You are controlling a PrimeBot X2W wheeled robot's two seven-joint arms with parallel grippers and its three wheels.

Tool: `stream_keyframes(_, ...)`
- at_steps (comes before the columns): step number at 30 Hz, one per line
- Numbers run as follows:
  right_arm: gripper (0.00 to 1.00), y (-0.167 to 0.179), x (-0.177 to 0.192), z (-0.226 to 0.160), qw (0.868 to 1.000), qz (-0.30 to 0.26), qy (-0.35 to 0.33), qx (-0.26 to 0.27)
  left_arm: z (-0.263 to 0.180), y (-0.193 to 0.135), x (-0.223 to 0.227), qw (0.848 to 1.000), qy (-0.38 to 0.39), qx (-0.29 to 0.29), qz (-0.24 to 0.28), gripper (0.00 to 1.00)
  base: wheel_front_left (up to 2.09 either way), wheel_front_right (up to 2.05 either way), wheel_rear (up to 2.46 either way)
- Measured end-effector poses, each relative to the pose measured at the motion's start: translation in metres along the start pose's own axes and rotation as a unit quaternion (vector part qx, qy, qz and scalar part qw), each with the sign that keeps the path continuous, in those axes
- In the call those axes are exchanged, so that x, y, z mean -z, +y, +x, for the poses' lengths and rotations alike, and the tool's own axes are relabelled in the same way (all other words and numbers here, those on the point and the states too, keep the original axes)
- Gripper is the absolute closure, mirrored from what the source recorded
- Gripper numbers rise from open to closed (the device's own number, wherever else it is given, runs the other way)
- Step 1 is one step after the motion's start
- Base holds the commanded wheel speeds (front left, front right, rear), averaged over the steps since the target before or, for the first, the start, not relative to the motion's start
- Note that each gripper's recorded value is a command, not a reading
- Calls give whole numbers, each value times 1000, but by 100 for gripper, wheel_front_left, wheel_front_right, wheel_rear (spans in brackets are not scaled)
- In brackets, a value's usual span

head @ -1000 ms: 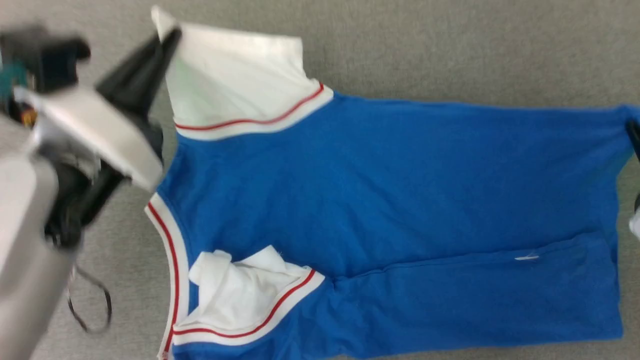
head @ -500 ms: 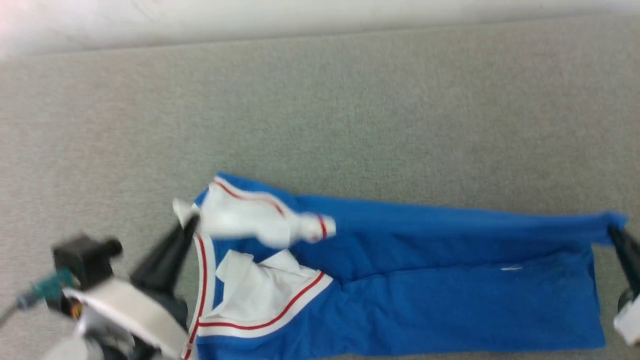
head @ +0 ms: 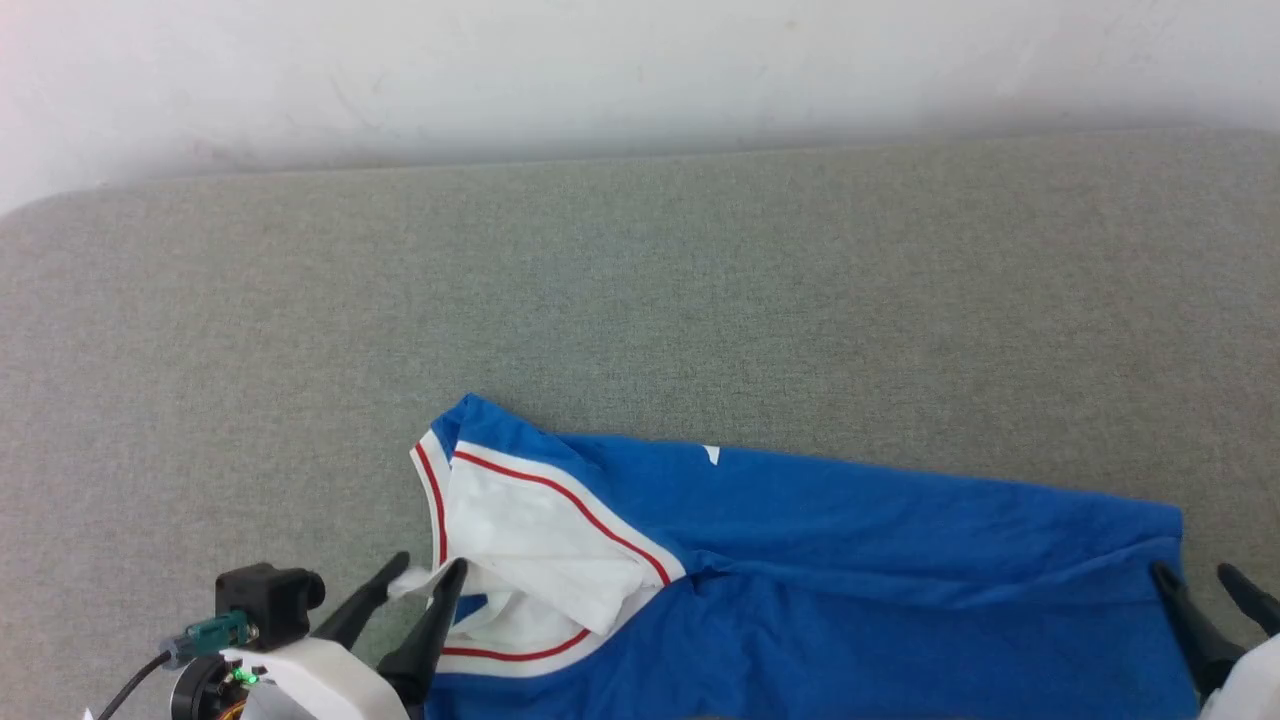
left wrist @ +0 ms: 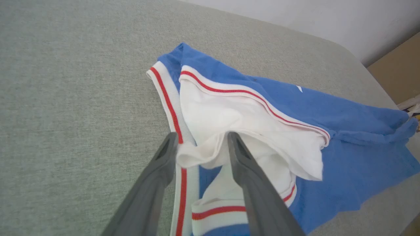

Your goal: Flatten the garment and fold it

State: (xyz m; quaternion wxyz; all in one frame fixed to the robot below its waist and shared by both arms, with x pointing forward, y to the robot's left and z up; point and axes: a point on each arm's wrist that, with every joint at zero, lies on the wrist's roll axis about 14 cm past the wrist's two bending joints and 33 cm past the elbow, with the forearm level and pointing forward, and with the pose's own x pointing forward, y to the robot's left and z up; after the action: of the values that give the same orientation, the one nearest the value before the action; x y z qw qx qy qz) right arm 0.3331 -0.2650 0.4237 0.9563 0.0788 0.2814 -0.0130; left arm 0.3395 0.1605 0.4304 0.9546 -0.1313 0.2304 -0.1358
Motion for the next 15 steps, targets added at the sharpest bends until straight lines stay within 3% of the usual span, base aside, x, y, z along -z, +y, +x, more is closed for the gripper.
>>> stream_keyframes(4,0,9,-5,-4,1000,9,-5,-17,2,-2,-14,999,-38,-2,-25,0,0,0,0)
stream_keyframes(9,0,4,-34,-20,997,50,-48,-22,-10,12,-69,985,-164,-43,-37,0,0,0,0)
stream_keyframes(12,0,-15,-42,-30,996,56,-66,8,-26,30,-100,967,-233,-104,11,0,0,0,0)
stream_keyframes(15,0,-26,-27,-32,997,59,-44,32,-42,39,-126,943,-287,-160,62,0,0,0,0)
